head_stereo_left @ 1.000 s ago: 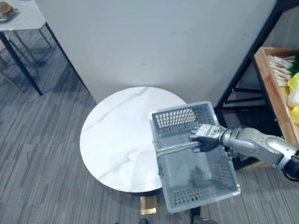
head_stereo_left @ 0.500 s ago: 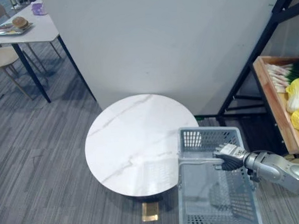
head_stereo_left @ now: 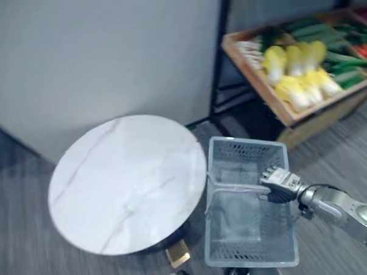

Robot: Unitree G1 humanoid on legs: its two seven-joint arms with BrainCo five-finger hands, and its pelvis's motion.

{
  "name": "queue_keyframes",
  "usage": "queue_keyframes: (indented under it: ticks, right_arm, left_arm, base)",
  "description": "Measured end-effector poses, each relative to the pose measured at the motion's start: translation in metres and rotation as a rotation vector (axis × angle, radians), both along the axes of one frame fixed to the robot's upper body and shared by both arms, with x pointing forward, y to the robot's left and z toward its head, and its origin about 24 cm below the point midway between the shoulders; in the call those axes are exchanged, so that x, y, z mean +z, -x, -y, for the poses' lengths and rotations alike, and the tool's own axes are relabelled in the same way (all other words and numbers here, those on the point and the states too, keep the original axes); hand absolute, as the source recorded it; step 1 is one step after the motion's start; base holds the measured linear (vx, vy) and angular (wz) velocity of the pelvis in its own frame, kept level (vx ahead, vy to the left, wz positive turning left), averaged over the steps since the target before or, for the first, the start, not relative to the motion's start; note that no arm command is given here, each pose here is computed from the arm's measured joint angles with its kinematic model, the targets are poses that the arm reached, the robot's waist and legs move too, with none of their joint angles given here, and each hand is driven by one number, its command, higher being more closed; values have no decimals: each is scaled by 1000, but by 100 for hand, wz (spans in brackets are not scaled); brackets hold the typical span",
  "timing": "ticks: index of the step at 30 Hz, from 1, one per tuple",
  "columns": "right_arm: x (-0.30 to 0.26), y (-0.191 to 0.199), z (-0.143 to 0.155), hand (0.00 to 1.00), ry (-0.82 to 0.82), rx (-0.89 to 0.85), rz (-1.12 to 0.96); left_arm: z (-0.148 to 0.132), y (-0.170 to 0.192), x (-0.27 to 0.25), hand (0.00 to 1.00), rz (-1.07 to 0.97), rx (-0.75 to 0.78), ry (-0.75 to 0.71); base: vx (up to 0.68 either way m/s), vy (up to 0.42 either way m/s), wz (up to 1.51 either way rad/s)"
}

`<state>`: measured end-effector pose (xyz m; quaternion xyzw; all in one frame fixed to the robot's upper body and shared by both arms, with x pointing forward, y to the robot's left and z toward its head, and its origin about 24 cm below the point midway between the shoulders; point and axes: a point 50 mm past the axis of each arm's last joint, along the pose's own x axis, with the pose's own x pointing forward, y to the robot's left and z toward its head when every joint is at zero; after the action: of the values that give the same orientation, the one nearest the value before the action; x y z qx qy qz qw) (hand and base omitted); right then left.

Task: Pick vegetable in the basket

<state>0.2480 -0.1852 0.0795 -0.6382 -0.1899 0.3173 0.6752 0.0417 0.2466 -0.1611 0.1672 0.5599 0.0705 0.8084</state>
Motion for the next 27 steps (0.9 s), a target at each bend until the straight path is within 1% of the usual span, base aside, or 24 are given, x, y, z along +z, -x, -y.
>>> queue_keyframes:
  ticks: [1,3,6,7,10,12,15,17,18,21,22,24,26,27]
  right_arm:
    - [-1,-1,0,100,27,1,9]
    - [-2,0,-1,100,30,2,8]
    - [-1,-2,0,100,68,0,29]
    - [0,-3,0,100,73,-1,35]
    - [-3,-1,1,100,103,-2,39]
    - [-1,8,4,100,93,-6,45]
    - [-5,14,7,100,87,-10,35]
    - [-4,15,4,100,77,6,43]
    - [-1,15,-4,100,64,42,61]
    - [-6,17,-21,100,72,127,36]
    - [-5,17,-25,100,80,159,40]
    - [7,10,-29,100,82,190,87]
    - [3,14,-31,100,85,203,67]
    - [3,18,-27,100,93,201,58]
  left_arm:
    - [-1,-2,0,0,1,1,-2]
    - [-4,-1,1,0,-9,9,-8]
    - [-8,-5,2,0,-10,3,-12]
    - [-7,-6,2,0,-7,2,-9]
    - [11,-13,-2,0,6,-23,48]
    - [10,-17,-2,0,10,-52,45]
    - [10,-15,-2,0,11,-38,39]
    - [12,-20,0,0,51,-25,33]
    - [17,-21,-1,0,62,-1,52]
    - [20,-11,-3,0,45,35,66]
    - [28,-9,-5,0,46,55,86]
    - [28,-17,-4,0,77,76,94]
    - [25,-17,-4,0,70,71,92]
    - [29,-15,-4,0,66,69,101]
  base:
    - [-68,-103,-145]
    - [-39,-180,-121]
    - [-43,-357,-123]
    - [-38,-277,-76]
    - [-35,-206,-64]
    - [-41,-165,-44]
    - [-47,-166,-76]
    - [-20,-75,-124]
    - [1,-26,-161]
    - [60,4,-178]
    - [139,8,-196]
    - [156,63,-131]
    - [122,135,-66]
    - [150,127,-57]
